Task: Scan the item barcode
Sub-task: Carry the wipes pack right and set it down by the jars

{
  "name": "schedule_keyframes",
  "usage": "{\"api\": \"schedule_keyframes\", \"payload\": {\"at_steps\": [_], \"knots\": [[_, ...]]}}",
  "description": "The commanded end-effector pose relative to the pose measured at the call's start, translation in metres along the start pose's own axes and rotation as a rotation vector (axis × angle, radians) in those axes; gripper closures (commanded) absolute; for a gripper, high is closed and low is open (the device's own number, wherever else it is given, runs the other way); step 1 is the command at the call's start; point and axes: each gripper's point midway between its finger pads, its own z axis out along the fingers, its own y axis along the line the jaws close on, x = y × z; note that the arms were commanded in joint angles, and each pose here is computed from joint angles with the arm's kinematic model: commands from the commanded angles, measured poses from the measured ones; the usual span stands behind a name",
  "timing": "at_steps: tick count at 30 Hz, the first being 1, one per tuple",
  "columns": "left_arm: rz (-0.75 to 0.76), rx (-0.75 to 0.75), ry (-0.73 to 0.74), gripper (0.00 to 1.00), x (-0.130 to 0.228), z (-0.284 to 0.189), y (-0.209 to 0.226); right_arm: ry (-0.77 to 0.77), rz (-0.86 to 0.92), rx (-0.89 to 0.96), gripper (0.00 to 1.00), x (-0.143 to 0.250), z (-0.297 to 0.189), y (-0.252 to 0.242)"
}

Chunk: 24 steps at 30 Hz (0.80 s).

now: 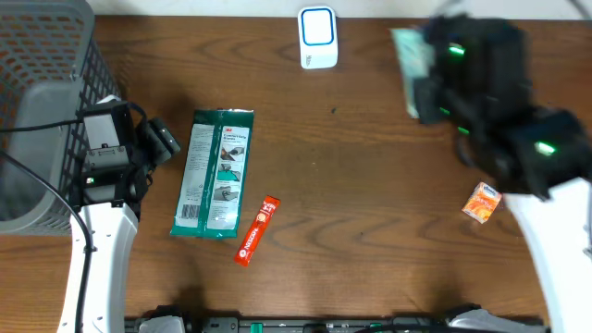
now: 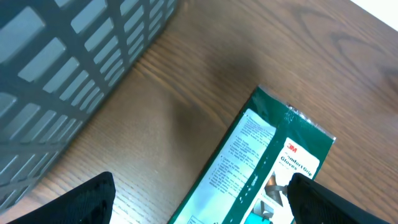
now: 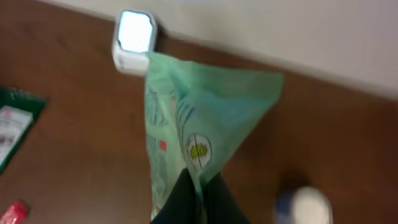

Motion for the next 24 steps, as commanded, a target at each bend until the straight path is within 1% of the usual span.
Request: {"api": "schedule_keyframes", "payload": {"at_steps": [1, 5, 8, 12, 19, 24], "knots": [[-0.012, 0.001, -0.037, 0.12, -0.012, -0.008, -0.001, 0.081, 0.138, -0.05, 0.99, 0.024, -0.011, -0.009], [-0.012, 0.001, -0.037, 0.12, -0.012, -0.008, -0.001, 0.239, 0.217, 0.016, 0.99, 0.062, -0.01, -0.035], [-0.012, 0.001, -0.037, 0.12, -0.012, -0.008, -0.001, 0.317, 0.282, 0.056, 0.99, 0.083, -0.006, -0.048], [-0.012, 0.001, -0.037, 0.12, -0.012, -0.008, -0.001, 0.376, 0.35, 0.092, 0.99, 0.104, 0.011, -0.057], [-0.012, 0.001, -0.037, 0.12, -0.012, -0.008, -0.001, 0.466, 0.434, 0.128, 0.99, 0.155, 0.062, -0.059], [-0.012, 0.001, -0.037, 0.12, -0.012, -0.008, -0.001, 0.472, 0.495, 0.177, 0.99, 0.19, 0.1, -0.059]]}}
